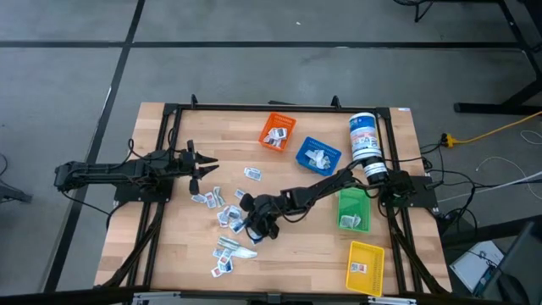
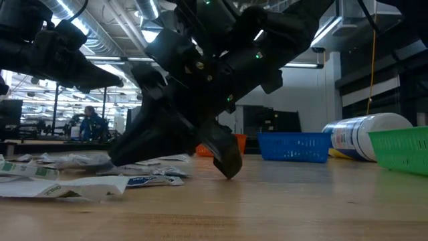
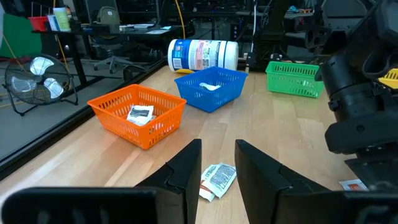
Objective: Pick & Place First Aid Supplies
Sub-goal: Put the blue alcohol pad into the green basket
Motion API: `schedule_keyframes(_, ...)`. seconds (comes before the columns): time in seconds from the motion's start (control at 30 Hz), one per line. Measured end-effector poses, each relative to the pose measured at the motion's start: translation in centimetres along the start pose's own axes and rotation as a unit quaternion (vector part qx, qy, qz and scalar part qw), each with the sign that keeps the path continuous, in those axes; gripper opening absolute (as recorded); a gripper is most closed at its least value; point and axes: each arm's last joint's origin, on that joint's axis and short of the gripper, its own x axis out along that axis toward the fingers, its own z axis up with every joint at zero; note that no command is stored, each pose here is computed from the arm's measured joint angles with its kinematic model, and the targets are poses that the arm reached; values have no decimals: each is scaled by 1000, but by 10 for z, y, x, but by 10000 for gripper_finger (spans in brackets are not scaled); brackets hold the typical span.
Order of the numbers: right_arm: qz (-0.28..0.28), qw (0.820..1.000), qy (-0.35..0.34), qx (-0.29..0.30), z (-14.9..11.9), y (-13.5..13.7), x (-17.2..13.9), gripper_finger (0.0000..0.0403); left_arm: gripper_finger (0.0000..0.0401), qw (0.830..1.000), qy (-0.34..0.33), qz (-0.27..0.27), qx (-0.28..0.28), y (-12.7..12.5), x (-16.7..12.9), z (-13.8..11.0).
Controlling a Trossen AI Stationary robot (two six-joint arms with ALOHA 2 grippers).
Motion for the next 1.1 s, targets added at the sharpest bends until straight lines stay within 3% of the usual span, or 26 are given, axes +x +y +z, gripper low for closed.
schedule_keyframes(0.13, 1, 1000, 0, 1, 0, 0, 0, 7, 93, 1000, 0, 0, 0, 0, 0, 0)
schedule_keyframes(0.23, 2, 1000, 2, 7, 0, 1, 0, 11, 91, 1000, 0, 0, 0, 0, 0, 0)
schedule_keyframes(0.6, 2, 993, 10, 114, -2, 2, 0, 3, 91, 1000, 0, 0, 0, 0, 0, 0)
schedule_keyframes(0.83, 2, 989, 10, 146, 6, -5, -11, 2, 93, 1000, 0, 0, 0, 0, 0, 0)
schedule_keyframes(1.1, 4, 984, 61, 167, 11, -10, -27, 1, 93, 1000, 0, 0, 0, 0, 0, 0)
